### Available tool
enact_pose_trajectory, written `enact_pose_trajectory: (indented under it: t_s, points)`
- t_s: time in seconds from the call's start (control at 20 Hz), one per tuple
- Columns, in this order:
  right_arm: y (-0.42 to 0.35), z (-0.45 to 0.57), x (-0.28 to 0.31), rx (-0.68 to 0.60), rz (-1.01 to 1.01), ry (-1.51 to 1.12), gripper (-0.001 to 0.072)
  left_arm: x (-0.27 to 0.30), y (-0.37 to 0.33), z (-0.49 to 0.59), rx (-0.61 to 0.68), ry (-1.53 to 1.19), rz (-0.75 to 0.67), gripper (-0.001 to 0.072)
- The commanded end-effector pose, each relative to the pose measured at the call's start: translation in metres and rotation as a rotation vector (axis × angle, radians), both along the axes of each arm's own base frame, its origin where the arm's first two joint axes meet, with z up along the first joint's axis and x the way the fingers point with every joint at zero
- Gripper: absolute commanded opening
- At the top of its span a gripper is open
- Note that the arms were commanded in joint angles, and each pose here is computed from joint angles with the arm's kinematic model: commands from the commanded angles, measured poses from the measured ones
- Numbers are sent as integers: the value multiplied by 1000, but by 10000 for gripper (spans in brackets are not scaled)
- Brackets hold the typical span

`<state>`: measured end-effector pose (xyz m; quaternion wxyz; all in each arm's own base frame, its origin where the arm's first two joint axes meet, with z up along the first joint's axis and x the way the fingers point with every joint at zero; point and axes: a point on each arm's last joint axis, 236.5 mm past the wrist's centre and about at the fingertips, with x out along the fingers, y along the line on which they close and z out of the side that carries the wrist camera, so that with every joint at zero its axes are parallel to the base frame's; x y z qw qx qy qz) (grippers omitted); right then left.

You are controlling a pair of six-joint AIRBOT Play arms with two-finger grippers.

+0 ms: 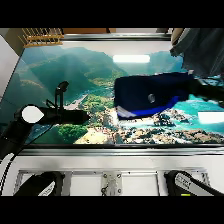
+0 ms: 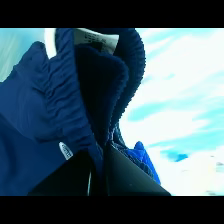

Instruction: Fold the clothes and pants, and hang the long-sleeved shirts on hangers.

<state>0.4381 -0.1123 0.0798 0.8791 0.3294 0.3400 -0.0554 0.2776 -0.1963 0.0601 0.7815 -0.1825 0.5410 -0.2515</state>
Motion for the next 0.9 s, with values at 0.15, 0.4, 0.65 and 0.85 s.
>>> enact_pose_trajectory:
  t_s: [0.15,0.4,0.65,0.85]
  points:
    - [-176,13,-139,-141,-596,202,10,6,0,3,-5,-23,13,9]
    - [-152,-39,-213,-58,-704,427,10,6,0,3,-5,-23,12,9]
    - [-97,-87,-246,21,-646,561,11,6,0,3,-4,-23,12,9]
    - [-85,-95,-257,3,-569,619,175,6,0,3,-4,-23,12,9]
